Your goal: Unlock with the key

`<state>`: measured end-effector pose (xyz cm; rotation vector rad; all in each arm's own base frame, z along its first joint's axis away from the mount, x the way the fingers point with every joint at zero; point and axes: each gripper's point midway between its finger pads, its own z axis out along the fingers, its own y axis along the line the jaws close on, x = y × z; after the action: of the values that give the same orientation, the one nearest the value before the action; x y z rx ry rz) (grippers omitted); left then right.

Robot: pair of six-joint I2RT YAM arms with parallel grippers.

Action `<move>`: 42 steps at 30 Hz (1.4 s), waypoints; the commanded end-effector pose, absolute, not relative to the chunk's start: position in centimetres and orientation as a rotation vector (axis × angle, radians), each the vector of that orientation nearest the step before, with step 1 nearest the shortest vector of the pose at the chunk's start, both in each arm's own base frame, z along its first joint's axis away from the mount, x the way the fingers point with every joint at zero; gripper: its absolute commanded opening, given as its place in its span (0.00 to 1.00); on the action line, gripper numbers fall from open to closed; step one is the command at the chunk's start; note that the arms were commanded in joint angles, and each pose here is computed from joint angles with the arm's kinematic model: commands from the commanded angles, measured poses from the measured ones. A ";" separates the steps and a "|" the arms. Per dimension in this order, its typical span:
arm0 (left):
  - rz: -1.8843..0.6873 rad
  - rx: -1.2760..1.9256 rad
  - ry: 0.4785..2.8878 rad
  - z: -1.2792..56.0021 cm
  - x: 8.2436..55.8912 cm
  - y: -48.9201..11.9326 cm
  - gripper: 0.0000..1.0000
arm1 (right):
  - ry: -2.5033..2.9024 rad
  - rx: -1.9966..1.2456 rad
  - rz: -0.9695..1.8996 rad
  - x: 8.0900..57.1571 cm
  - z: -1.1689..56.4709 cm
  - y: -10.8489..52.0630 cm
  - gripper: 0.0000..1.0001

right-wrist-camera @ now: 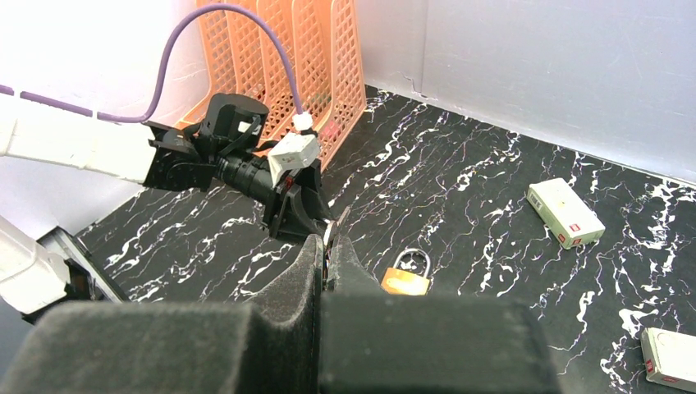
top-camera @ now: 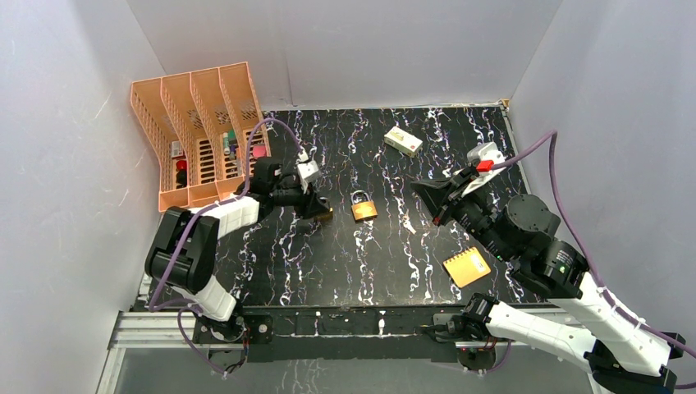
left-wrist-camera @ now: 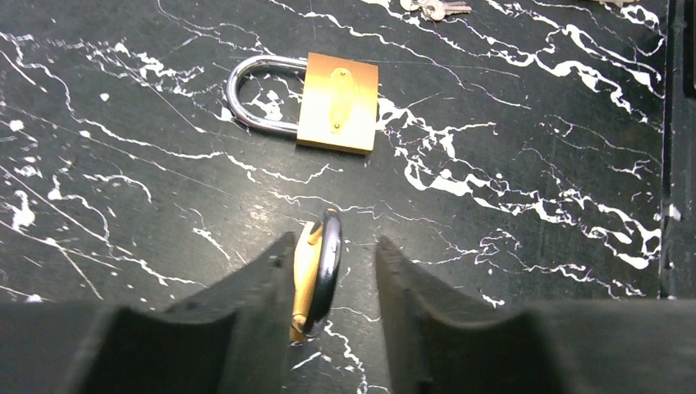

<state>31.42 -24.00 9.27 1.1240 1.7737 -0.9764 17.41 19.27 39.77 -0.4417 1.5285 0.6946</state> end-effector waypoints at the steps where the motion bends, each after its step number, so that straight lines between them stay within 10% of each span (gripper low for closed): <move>1: -0.925 1.145 1.703 10.7 31.1 -24.1 0.50 | 1.464 -0.401 0.733 17.3 41.5 19.1 0.00; 6: -0.873 1.134 1.730 10.0 31.7 -23.6 0.73 | 1.465 -0.403 0.735 17.2 41.6 19.1 0.00; 18: -0.855 1.158 1.806 6.0 31.7 -24.2 0.68 | 1.466 -0.408 0.743 17.1 41.7 19.1 0.00; 42: -0.828 1.160 1.850 3.1 32.0 -24.7 0.10 | 1.474 -0.410 0.747 17.1 42.0 19.2 0.00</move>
<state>32.53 -24.23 3.63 1.1256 1.8671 -0.8221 17.31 19.52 39.37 -0.4498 1.5382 0.7044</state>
